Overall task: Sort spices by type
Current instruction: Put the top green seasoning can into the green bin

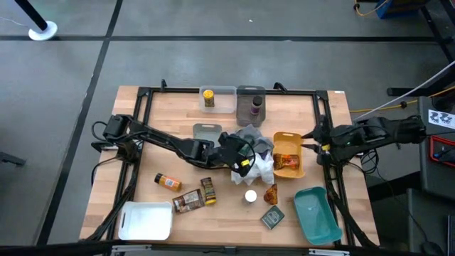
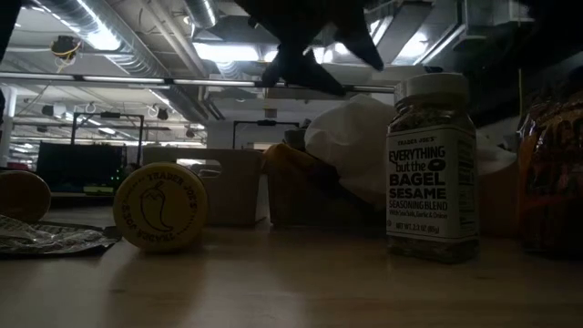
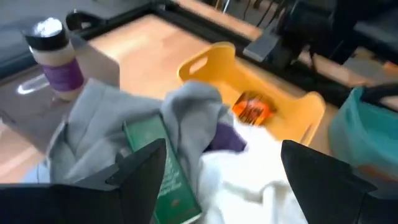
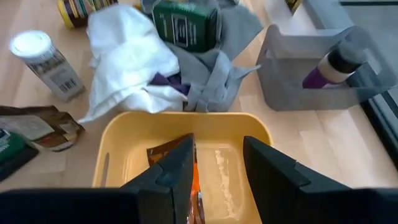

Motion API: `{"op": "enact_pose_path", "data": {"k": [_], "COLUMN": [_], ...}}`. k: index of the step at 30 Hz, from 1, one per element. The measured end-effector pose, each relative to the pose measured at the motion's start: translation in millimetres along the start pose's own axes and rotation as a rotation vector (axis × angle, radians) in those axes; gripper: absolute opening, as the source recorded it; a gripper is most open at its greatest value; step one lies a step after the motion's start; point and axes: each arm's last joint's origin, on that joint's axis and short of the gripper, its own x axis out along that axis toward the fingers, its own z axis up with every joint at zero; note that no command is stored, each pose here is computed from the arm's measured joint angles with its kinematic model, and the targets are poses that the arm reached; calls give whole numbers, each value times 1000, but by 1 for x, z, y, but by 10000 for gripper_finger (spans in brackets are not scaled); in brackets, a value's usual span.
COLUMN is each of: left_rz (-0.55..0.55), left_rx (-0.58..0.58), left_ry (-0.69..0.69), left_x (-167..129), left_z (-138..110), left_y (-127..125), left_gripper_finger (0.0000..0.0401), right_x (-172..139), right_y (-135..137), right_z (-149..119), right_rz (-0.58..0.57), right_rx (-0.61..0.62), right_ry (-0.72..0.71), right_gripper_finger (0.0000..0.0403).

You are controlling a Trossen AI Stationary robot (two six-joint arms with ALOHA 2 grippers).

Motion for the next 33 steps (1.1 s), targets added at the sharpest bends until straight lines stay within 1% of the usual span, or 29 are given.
{"op": "enact_pose_path", "data": {"k": [2, 4, 7, 11, 24, 33], "left_rz": [9, 33, 84, 117, 144, 166], "left_rx": [5, -6, -21, -37, -38, -18], "left_ry": [8, 4, -4, 2, 36, 73], "left_x": [4, 6, 7, 8, 25, 30], "left_z": [-4, -4, -4, -5, -24, -33], "left_y": [0, 3, 7, 11, 10, 12], "left_gripper_finger": [301, 301, 301, 301, 301, 298], "right_x": [11, 19, 20, 20, 22, 22], "right_y": [3, 6, 9, 10, 10, 11], "right_z": [-5, -5, 3, 8, 9, 10], "right_rz": [-1, 17, 69, 86, 84, 86], "right_rx": [-2, 11, 12, 13, 15, 19], "right_ry": [4, -29, -95, -135, -127, -138], "right_gripper_finger": [140, 140, 140, 140, 140, 140]}}
